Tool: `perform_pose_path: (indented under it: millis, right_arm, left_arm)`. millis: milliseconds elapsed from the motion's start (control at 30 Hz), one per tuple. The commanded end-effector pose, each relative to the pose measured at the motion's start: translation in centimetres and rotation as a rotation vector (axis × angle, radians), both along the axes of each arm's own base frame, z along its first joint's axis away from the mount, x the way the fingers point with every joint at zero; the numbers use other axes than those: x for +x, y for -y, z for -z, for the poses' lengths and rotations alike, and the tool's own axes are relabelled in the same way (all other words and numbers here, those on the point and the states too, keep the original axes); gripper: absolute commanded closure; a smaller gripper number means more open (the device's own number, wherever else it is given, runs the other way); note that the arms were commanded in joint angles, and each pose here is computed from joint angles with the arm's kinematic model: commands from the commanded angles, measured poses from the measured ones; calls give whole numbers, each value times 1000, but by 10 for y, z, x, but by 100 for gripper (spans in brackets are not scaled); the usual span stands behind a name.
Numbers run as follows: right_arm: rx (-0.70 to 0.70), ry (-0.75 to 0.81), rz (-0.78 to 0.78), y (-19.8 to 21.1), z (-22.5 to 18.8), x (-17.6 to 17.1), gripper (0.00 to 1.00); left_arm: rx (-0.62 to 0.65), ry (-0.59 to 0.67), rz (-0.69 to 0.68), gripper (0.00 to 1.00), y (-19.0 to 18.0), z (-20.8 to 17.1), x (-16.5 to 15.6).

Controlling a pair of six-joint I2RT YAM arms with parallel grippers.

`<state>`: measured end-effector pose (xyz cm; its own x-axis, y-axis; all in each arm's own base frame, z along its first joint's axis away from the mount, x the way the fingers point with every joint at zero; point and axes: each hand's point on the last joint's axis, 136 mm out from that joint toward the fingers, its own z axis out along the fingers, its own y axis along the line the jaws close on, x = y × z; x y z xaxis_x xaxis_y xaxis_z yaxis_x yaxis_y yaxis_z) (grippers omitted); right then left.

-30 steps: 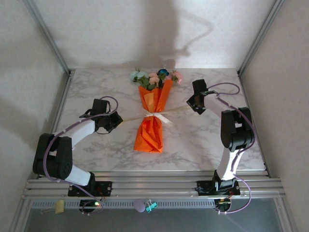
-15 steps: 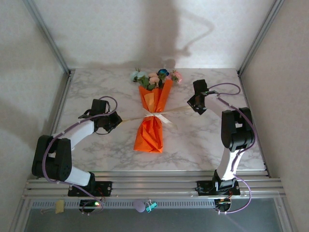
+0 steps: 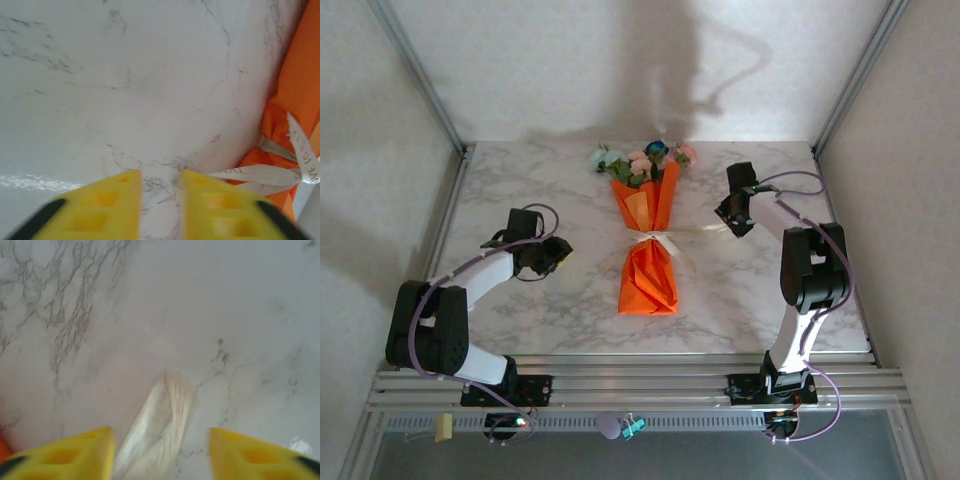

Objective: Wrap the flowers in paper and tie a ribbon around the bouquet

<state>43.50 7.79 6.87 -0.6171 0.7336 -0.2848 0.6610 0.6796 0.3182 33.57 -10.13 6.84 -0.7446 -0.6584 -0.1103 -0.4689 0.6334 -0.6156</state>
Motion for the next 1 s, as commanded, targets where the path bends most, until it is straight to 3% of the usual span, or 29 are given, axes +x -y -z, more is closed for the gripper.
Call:
perform_pose_path:
  millis: [0, 33, 67, 167, 300, 367, 433, 500, 567, 633, 733, 833, 967]
  right_arm:
    - [-15, 16, 54, 8, -38, -20, 16]
    - [-24, 29, 68, 12, -47, -25, 10]
    - [-39, 47, 78, 18, -58, -29, 1]
    - [-73, 132, 13, 26, -91, -27, 1]
    - [-187, 293, -129, 36, -146, -31, 1]
    - [-278, 331, -145, 51, -163, -52, 1]
    - [-414, 343, -129, 76, -168, -77, 1]
    - [-533, 445, -227, 82, -159, -89, 1]
    - [-607, 557, -285, 81, -125, -103, 1]
    - [-694, 615, -358, 80, -101, -113, 1]
    - [-737, 606, -369, 85, -67, -119, 1]
    - [-716, 681, -379, 77, -58, -103, 1]
    - [-721, 694, -459, 63, -48, -68, 1]
  left_arm:
    - [-18, 125, -12, 36, 8, -50, 23]
    - [-24, 153, -9, 6, 10, -62, 27]
    - [-27, 186, -11, 0, 12, -75, 32]
    - [-16, 314, -41, 0, 7, -117, 46]
    - [92, 519, -125, 0, -19, -177, 50]
    - [246, 600, -231, 0, -50, -204, 37]
    - [451, 585, -475, 0, -103, -212, 9]
    - [640, 613, -645, 0, -143, -202, -23]
    - [856, 717, -493, 0, -147, -180, -35]
    - [975, 708, -454, 0, -157, -144, -49]
    - [977, 789, -385, 0, -156, -118, -50]
    - [932, 868, -403, 0, -158, -103, -42]
    - [918, 865, -329, 0, -153, -82, -10]
